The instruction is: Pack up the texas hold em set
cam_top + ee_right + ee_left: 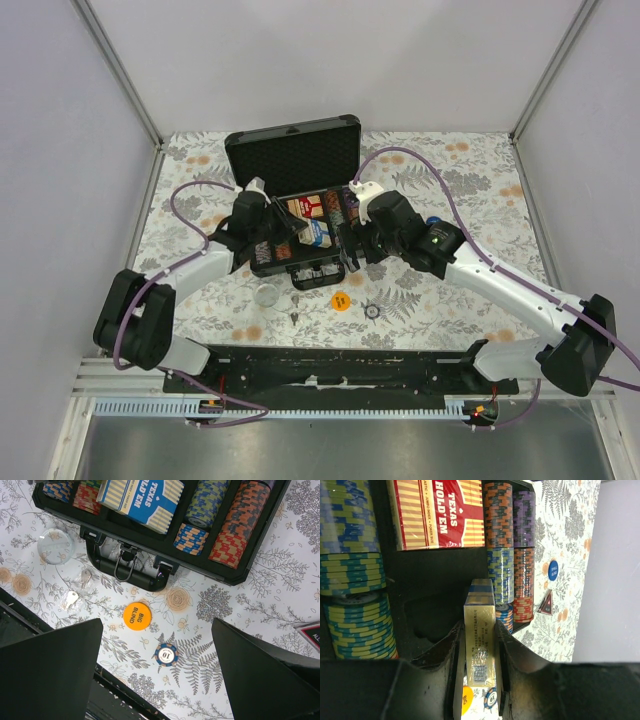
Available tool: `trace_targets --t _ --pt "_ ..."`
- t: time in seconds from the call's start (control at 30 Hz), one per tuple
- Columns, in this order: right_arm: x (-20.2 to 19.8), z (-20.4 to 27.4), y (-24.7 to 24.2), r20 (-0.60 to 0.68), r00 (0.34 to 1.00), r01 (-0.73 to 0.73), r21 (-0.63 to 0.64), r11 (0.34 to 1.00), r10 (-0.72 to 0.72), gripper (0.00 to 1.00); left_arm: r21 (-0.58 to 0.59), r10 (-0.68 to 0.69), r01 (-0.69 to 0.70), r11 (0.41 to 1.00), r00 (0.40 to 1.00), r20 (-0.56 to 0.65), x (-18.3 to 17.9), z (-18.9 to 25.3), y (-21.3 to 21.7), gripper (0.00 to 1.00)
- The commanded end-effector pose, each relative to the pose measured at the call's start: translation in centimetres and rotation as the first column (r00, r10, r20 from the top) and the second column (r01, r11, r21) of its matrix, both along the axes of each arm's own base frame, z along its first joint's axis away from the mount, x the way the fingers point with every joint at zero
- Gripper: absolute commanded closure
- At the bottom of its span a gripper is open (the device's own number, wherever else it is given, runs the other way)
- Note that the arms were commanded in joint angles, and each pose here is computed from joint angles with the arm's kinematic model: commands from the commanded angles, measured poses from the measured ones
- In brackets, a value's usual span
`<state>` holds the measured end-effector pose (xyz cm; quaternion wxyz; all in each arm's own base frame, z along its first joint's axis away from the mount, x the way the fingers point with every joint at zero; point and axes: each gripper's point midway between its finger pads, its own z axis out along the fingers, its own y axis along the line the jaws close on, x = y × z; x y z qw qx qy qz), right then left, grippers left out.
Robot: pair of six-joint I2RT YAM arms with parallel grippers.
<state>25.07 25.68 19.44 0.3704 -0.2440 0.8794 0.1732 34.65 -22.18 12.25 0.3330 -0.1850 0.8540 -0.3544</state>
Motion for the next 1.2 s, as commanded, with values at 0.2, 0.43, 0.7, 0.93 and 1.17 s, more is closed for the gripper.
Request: trace_targets --t 0.2,0.43,0.7,0.93,1.17 --pt "-0.1 0.5 0.3 -0.010 1.000 0.011 0.032 0.999 -0.011 0.02 -0.077 -0.073 0.074 0.994 0.997 0.022 0.3 -0.4 -2.0 0.98" --pt "-0.3 0.0 0.6 -0.042 0.999 0.012 0.031 0.999 -0.011 0.02 -0.068 -0.041 0.040 0.997 0.999 -0.018 -0.3 -1.4 -1.3 0.92" --pt "-0.2 -0.4 0.6 -0.050 0.999 0.017 0.025 1.000 -0.016 0.02 0.007 0.028 -0.028 1.000 0.996 -0.082 -1.7 -1.8 0.7 0.98" --pt "-0.1 -0.5 1.0 -0.059 0.998 0.009 0.020 1.000 -0.008 0.03 0.005 0.012 -0.011 1.000 0.991 -0.136 -2.2 -2.9 0.5 0.98" --pt "-0.2 -0.9 1.1 -0.069 0.998 0.007 0.019 1.000 -0.005 0.03 -0.064 -0.065 0.051 0.997 0.971 -0.230 -1.3 -4.0 -1.2 0.98"
